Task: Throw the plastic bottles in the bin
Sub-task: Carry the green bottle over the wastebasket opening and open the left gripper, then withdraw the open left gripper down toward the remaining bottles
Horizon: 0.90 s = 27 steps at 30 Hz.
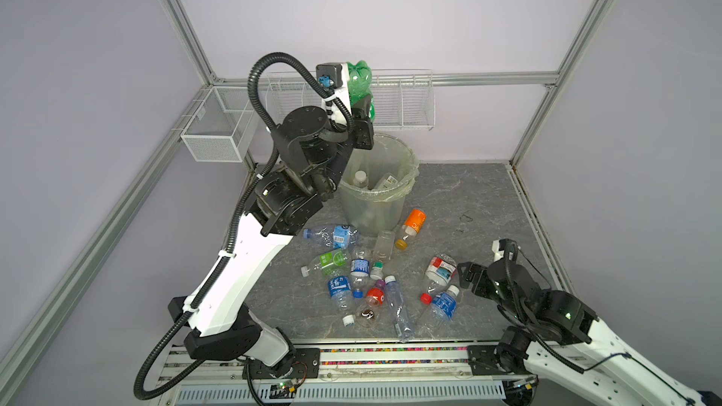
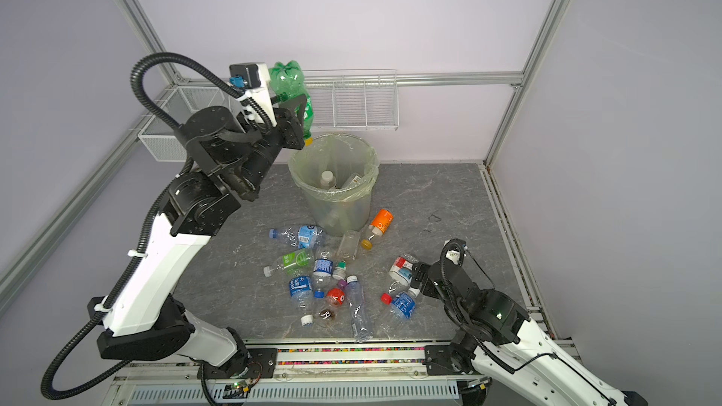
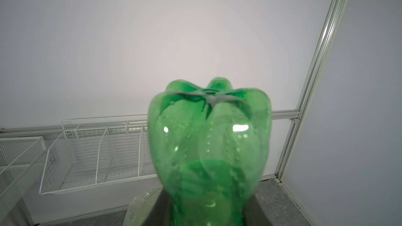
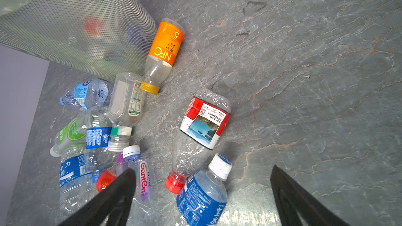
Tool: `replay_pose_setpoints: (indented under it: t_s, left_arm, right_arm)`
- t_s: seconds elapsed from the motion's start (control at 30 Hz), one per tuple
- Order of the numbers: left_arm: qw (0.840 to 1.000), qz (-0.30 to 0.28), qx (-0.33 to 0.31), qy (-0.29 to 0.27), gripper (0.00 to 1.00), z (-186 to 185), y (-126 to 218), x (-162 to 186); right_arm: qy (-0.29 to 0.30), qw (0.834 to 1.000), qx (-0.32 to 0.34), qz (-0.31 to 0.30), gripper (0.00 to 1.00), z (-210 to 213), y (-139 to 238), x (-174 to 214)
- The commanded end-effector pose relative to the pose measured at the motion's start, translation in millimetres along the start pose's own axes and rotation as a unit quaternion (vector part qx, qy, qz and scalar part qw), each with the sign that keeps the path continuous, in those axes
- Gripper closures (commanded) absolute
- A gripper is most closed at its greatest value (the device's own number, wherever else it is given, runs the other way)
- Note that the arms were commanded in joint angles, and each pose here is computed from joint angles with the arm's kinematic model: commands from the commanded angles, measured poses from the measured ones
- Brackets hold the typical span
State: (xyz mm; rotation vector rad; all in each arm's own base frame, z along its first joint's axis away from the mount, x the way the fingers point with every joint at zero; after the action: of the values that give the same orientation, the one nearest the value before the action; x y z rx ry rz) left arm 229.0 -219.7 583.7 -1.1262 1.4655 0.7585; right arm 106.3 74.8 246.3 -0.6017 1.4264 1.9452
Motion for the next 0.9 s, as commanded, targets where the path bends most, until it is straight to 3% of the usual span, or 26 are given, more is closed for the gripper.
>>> replay_pose_setpoints:
  t_s: [0.0, 0.07, 0.1, 0.17, 0.2, 0.27, 0.37, 0.67, 0.87]
  left_arm:
    - [0.998, 0.058, -0.022, -0.020, 1.00, 1.8, -42.2, 45.5]
    - [0.994, 0.103, -0.017, -0.009, 1.00, 8.8, -65.2, 70.6]
    - [0.992, 0.124, -0.021, -0.012, 0.89, 11.7, -75.9, 83.2]
    - [0.984, 0.172, -0.044, -0.027, 0.37, 18.0, -96.4, 108.3]
    - [0.979, 0.195, -0.058, -0.032, 0.17, 21.1, -104.6, 118.3]
    - [0.970, 0.226, -0.078, -0.035, 0.00, 24.4, -112.7, 127.0]
    - [0.970, 0.231, -0.076, -0.028, 0.01, 22.9, -109.7, 118.4]
    - [0.991, 0.131, -0.027, 0.016, 0.01, 25.0, -58.6, 57.2]
    - [0.993, 0.110, -0.020, 0.031, 0.01, 31.4, -26.7, 43.4]
  right_arm:
    - [-0.009, 1.000, -0.001, -0.009, 0.01, -0.2, 5.0, -4.3]
    - [-0.011, 1.000, -0.001, -0.011, 0.01, -1.9, 7.0, -4.4]
    - [-0.012, 1.000, -0.001, -0.011, 0.01, -2.7, 7.6, -3.7]
    - [-0.013, 1.000, -0.003, -0.012, 0.01, -4.4, 9.4, -3.1]
    - [-0.014, 1.000, -0.003, -0.012, 0.01, -5.5, 10.6, -2.9]
    - [-0.016, 1.000, -0.002, -0.013, 0.01, -7.8, 12.4, -2.2]
    - [-0.017, 1.000, 0.002, -0.016, 0.01, -11.8, 13.9, -0.1]
    - [-0.020, 1.000, -0.002, -0.014, 0.01, -10.1, 7.5, 3.1]
    - [-0.018, 1.000, -0.002, -0.006, 0.01, -5.8, 4.2, 1.9]
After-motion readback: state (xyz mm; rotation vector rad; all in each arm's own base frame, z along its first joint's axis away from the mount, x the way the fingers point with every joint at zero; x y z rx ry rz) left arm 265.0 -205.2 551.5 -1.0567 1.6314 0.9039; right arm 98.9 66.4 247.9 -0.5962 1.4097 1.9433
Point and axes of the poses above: each gripper's point midway between its finger pads, its own y axis back along the fingers, its own z axis along the line the jaws close on, x = y × z, the point moved 10 cm from there along y, back along the fingers, and after that the axes turned 7 degrees about y, right-handed, at the moved point
